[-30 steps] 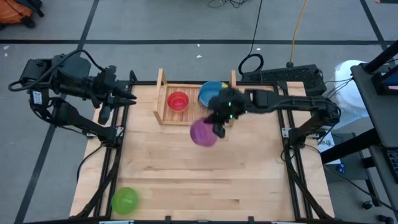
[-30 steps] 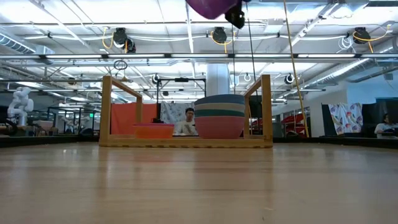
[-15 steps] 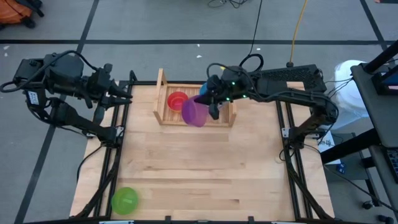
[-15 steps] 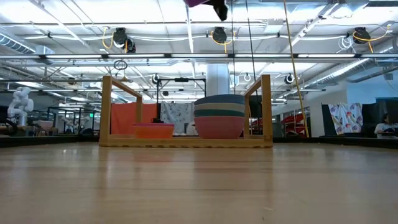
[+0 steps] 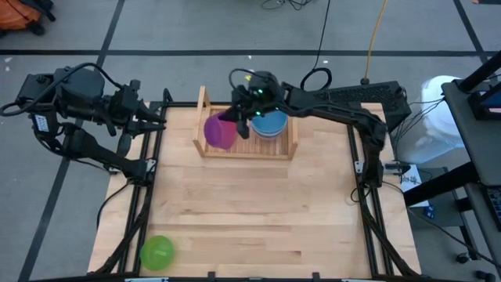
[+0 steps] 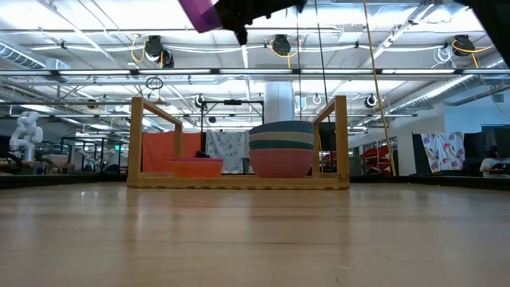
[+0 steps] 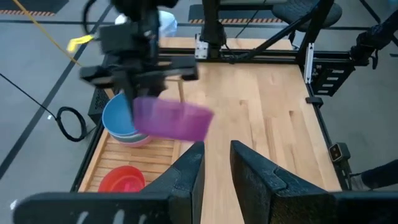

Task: Place and stack bowls onto a shelf
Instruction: Stack the violet bowl onto the red bowl

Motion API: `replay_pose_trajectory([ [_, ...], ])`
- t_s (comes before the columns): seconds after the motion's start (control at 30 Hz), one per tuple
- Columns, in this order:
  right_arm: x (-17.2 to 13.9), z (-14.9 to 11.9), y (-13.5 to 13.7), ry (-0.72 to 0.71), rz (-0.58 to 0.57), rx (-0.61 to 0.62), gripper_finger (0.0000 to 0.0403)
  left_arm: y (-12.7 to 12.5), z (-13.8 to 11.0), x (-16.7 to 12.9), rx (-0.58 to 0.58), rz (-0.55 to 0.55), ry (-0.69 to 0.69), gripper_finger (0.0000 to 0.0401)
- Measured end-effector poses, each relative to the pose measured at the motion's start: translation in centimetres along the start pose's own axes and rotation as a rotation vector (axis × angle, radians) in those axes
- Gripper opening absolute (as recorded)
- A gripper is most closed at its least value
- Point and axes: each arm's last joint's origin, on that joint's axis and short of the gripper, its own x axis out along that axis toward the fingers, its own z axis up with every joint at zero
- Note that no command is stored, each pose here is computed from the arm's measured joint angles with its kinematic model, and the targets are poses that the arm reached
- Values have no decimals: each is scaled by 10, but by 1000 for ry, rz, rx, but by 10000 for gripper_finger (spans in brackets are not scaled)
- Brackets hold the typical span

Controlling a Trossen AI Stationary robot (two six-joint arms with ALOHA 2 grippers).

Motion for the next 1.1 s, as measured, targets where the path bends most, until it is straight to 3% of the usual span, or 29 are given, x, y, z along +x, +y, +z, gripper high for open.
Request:
replay_pose_trajectory([
  [0.3,1,29,-35,10,-59,-21,0,0,0,0,-8,1,0,81],
  [0.57,-13,18,-60,105,-113,31,0,0,0,0,-5,2,0,81],
  [0.8,-16,13,-65,159,-120,7,0,0,0,0,-1,13,0,81],
  [1.1,-15,5,-60,237,-96,-28,0,4,4,9,-25,144,18,81],
])
